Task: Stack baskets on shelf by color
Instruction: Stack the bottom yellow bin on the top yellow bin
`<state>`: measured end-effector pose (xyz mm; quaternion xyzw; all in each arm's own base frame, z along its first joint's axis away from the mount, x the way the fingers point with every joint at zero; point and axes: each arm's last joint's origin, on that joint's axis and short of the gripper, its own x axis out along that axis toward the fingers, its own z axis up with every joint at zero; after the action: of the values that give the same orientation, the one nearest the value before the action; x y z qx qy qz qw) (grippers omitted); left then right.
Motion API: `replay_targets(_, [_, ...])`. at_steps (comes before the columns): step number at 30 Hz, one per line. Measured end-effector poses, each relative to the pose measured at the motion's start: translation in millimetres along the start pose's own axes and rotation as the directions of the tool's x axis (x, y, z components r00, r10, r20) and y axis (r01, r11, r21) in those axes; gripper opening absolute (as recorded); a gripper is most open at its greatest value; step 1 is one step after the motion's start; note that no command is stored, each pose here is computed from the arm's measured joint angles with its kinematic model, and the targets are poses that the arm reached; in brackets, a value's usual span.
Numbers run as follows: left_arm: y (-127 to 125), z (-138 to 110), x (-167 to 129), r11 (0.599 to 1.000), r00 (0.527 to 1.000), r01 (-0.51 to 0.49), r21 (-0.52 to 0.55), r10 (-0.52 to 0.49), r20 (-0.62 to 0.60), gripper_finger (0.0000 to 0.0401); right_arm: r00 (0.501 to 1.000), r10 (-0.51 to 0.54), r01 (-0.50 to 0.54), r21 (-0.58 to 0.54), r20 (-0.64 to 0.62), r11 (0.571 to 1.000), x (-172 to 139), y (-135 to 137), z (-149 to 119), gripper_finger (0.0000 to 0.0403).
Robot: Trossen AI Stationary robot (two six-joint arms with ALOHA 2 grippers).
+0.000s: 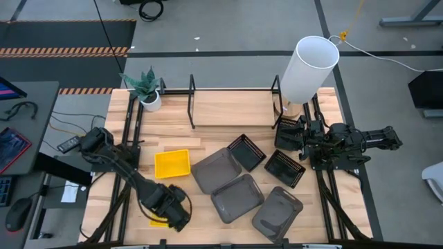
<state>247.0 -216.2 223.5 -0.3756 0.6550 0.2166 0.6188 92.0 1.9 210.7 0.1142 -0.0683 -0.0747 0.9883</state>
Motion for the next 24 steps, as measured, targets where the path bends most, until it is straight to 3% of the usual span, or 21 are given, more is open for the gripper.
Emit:
replay_targets(3, [-0.4,9.1,-1.1,0.994,0.997,0.014,-0.112,-0.005,0.075,0.0189,1.000,0.000,0.000,0.000,0.000,1.000,0.0,0.0,0.0,0.0160])
replay_targets(10, [4.1,18.3,10.1,0.962,0.995,0.039,-0.271,-0.012,0.103,0.0178,1.000,0.000,0.000,0.000,0.000,1.000,0.0,0.0,0.0,0.0160])
replay_targets(18, [15.1,20.9,31.4,0.956,0.995,0.036,-0.293,-0.006,0.100,0.0160,1.000,0.000,0.000,0.000,-0.001,1.000,0.0,0.0,-0.1,0.0160])
replay_targets(24, [18.4,20.7,41.4,0.958,0.997,0.049,-0.282,-0.030,0.071,0.0114,1.000,0.000,0.000,0.000,-0.001,1.000,0.0,0.0,-0.1,0.0160])
